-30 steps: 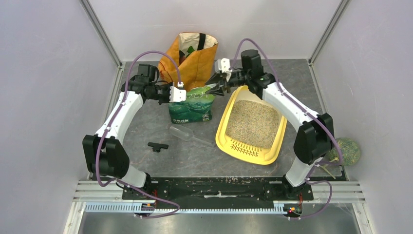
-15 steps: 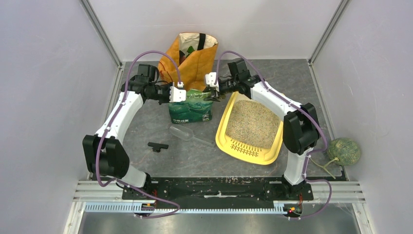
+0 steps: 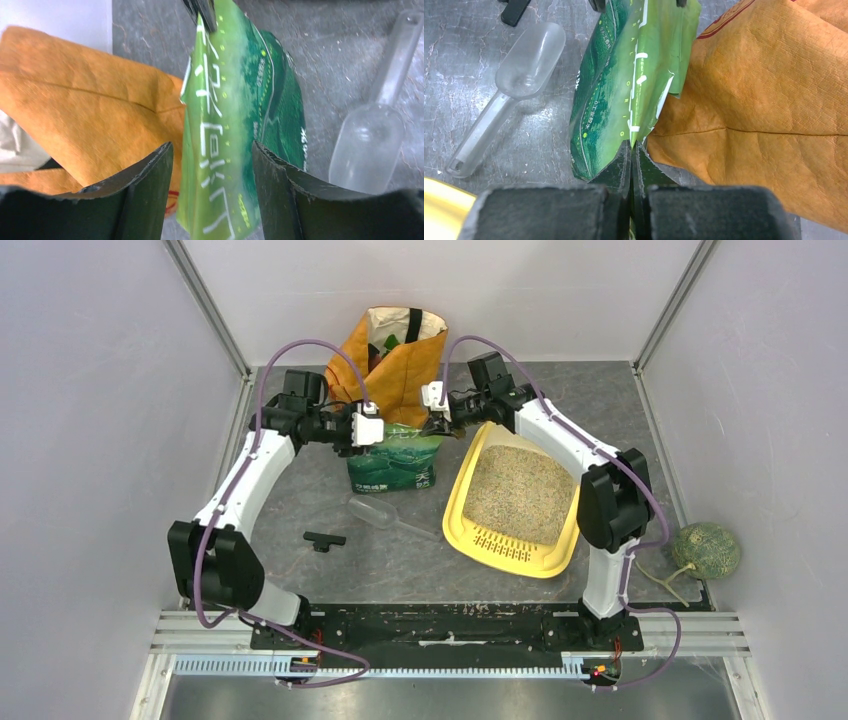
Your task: Fill the litter box with clean litter
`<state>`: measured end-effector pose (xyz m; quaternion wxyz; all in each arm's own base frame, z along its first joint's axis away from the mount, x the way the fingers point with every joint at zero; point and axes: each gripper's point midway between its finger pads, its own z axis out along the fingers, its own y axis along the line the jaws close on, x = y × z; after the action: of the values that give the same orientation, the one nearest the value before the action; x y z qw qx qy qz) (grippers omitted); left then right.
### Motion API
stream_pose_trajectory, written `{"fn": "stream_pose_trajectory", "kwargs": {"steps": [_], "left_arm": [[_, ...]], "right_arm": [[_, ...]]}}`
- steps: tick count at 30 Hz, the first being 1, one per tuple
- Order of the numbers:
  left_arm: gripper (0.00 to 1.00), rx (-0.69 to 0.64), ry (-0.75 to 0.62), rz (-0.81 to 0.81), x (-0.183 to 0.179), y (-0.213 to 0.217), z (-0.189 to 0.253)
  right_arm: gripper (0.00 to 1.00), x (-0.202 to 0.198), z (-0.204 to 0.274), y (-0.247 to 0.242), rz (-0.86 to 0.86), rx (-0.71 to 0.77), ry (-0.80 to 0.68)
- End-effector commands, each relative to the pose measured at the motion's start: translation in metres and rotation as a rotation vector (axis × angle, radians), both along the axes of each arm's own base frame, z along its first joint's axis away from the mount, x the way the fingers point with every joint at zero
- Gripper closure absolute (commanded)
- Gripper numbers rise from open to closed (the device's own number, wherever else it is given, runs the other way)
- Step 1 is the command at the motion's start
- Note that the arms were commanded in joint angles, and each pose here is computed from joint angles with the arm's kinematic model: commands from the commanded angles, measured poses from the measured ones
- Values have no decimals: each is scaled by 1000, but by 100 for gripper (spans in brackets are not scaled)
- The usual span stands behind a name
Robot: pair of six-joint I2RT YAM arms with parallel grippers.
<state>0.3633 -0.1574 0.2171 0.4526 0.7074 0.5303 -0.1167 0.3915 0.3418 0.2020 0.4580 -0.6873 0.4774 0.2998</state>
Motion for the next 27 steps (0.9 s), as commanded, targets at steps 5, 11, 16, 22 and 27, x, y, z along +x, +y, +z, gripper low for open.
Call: {"fn": "stream_pose_trajectory", "kwargs": {"steps": [5, 11, 16, 22, 27], "left_arm": [[49, -93, -10, 15, 25, -24, 1], [65, -76, -19, 93, 43, -5, -1], [98, -62, -19, 119, 51, 10, 4], [98, -77, -93, 185, 73, 27, 19], [98, -67, -138, 187, 75, 30, 21]], "right_arm": [[100, 6, 22, 12, 19, 60, 15], [100, 26, 31, 26, -34, 107, 16], [100, 33, 33, 30, -49, 120, 17], [86, 42, 21, 23, -95, 93, 37], [100, 55, 33, 29, -131, 127, 42]]}}
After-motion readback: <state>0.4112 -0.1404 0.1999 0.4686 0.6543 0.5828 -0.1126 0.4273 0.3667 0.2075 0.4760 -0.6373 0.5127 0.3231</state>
